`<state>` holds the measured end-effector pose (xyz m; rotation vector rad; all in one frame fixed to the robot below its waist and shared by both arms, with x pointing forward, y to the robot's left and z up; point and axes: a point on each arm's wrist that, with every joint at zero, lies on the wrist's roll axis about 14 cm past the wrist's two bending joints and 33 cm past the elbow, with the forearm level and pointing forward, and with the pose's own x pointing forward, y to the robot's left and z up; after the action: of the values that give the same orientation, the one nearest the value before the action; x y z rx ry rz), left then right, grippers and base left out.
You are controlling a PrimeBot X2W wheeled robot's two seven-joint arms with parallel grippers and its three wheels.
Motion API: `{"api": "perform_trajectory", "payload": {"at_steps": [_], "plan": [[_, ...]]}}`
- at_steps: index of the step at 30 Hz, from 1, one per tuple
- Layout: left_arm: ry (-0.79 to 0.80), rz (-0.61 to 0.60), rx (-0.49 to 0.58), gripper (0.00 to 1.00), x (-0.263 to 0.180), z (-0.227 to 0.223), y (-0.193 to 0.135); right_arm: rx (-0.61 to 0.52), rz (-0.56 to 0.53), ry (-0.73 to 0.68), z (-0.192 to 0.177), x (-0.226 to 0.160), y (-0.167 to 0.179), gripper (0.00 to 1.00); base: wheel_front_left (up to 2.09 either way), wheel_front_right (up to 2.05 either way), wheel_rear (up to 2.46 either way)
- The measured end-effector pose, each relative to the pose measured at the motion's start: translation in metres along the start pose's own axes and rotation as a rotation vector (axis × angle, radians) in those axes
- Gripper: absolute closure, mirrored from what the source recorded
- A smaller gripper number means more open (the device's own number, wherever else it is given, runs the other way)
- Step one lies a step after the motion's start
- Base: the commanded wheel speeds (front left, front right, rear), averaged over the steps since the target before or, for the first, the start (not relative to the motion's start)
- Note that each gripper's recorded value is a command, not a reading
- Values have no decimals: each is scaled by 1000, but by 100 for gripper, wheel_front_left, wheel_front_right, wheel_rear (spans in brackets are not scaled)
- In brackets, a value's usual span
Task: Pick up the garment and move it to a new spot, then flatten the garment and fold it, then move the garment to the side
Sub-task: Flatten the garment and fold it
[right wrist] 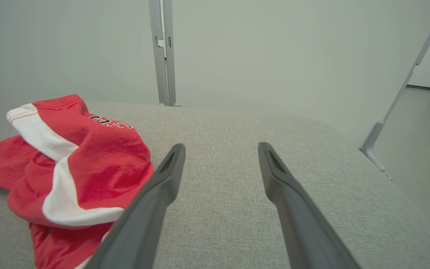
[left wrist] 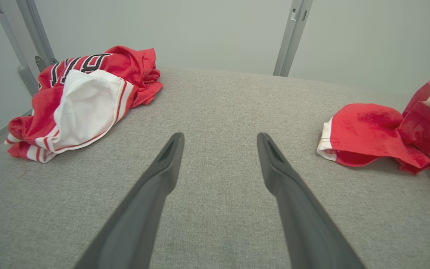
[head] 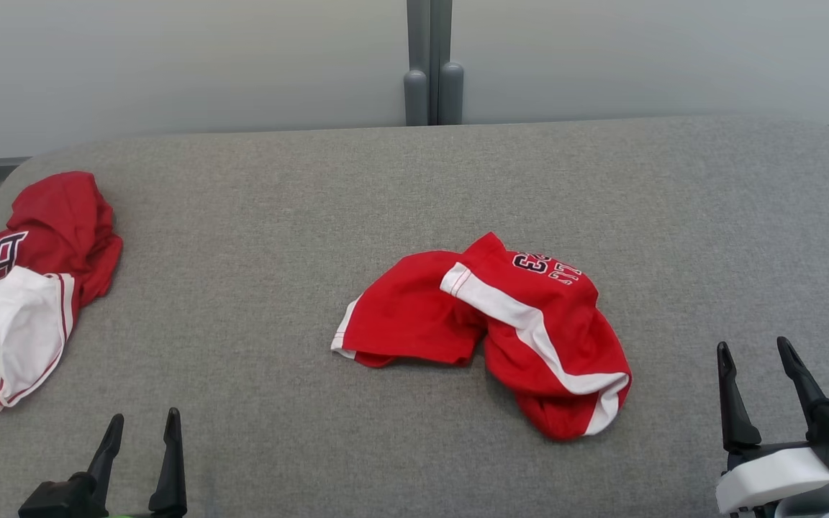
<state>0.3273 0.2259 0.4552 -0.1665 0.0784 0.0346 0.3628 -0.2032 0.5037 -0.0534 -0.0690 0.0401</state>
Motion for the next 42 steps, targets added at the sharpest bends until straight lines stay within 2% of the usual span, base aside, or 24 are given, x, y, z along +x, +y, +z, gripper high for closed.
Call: {"api": "perform_trajectory", "payload": {"at_steps": [10,15,21,28,34,39,42], "plan": [[-12,-8,3,0,4,4,-2,-1,-4,-1,0,-1,-2,0,0,0,0],[-56,-73,4,0,18,18,-24,-1,-2,-2,1,2,-1,0,0,0,0],[-77,-303,5,0,51,29,-98,-2,-1,-24,7,10,-1,0,0,0,0],[74,-578,37,0,78,8,-176,3,-51,-14,4,8,-15,0,0,0,0],[198,-710,28,0,89,-12,-213,-3,-120,16,-4,-4,-35,0,0,0,0],[262,-773,56,0,98,-25,-227,-10,-164,27,-6,-10,-48,0,0,0,0],[287,-803,37,0,100,-29,-238,-12,-184,39,-9,-15,-53,0,0,0,0]]}}
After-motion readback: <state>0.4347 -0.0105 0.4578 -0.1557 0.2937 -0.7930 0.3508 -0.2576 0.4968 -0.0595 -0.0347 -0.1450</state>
